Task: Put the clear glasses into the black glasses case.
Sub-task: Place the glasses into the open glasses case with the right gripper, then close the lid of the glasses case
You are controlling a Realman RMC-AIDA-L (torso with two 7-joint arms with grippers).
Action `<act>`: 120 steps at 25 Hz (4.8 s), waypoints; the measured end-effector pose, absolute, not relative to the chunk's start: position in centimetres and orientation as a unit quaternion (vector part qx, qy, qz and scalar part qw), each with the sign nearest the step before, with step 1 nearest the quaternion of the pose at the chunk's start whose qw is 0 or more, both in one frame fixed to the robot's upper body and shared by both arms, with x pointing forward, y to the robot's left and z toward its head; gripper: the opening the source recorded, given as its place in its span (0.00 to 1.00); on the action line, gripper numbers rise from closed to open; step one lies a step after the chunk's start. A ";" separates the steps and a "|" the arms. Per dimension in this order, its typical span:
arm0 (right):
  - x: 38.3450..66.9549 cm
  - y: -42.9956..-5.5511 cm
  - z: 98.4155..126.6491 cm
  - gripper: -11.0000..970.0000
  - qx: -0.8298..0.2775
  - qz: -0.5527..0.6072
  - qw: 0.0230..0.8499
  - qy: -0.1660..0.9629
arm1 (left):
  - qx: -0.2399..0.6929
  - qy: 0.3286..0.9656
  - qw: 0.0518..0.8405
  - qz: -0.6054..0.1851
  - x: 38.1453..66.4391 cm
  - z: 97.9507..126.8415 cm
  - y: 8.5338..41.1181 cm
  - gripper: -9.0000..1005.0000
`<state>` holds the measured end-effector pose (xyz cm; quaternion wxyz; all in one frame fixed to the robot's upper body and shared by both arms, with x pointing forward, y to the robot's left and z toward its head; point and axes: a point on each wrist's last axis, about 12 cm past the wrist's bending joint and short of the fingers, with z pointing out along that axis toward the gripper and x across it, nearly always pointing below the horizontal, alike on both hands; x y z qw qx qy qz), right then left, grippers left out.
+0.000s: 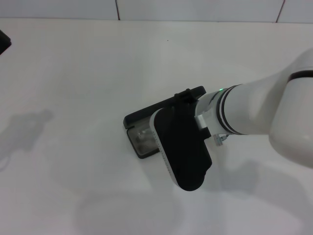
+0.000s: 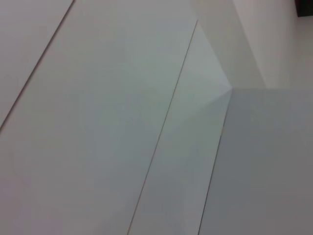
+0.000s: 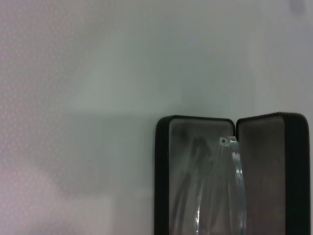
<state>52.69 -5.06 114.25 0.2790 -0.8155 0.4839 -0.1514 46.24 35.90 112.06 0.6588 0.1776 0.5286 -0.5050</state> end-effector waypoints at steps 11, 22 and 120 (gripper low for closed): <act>52.7 -5.0 113.8 0.15 -0.819 -0.151 0.288 0.473 | 0.174 0.532 0.659 -0.502 46.3 112.0 35.9 0.09; 52.8 -5.2 113.4 0.15 -0.820 -0.152 0.286 0.471 | 0.173 0.532 0.659 -0.503 46.4 111.9 35.7 0.09; 53.7 -33.8 116.3 0.19 -0.197 0.263 0.632 0.701 | 0.357 0.727 0.410 -0.420 59.0 108.7 18.0 0.14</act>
